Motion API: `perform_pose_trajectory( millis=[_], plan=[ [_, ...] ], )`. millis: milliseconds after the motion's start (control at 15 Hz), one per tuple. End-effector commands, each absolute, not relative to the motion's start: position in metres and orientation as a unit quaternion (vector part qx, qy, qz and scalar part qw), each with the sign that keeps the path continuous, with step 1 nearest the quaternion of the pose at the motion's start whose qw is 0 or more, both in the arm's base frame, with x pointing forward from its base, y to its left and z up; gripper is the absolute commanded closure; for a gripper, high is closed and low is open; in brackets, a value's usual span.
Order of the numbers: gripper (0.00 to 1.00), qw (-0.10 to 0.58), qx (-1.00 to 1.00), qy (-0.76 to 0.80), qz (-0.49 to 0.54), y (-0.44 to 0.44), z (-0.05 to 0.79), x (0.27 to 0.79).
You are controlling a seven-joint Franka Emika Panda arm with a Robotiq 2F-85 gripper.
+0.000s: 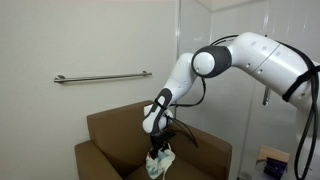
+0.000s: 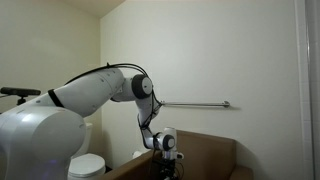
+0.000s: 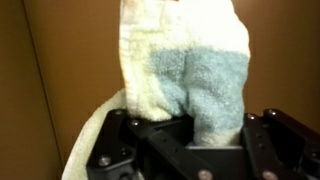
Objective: Use the towel to wipe the seat of the sofa.
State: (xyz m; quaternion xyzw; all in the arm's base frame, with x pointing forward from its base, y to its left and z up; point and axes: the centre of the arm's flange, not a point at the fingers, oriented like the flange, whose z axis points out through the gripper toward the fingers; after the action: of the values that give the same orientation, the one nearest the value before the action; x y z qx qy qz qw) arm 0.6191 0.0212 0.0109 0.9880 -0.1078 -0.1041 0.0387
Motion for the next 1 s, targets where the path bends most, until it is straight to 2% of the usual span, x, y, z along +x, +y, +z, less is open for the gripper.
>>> perform_pose_trajectory(
  millis=[0,67,333,533,933],
  plan=[
    [0.95,0.063,0.987,-0.132,-0.063,0.022,-0.018,0.643],
    [0.95,0.061,0.986,-0.139,-0.062,0.02,-0.03,0.646],
    [0.96,-0.018,0.979,-0.171,-0.112,-0.013,-0.08,0.631],
    [0.95,-0.041,0.969,-0.193,-0.146,-0.032,-0.117,0.614],
    [0.95,-0.096,0.957,-0.182,-0.203,-0.057,-0.136,0.573]
  ],
)
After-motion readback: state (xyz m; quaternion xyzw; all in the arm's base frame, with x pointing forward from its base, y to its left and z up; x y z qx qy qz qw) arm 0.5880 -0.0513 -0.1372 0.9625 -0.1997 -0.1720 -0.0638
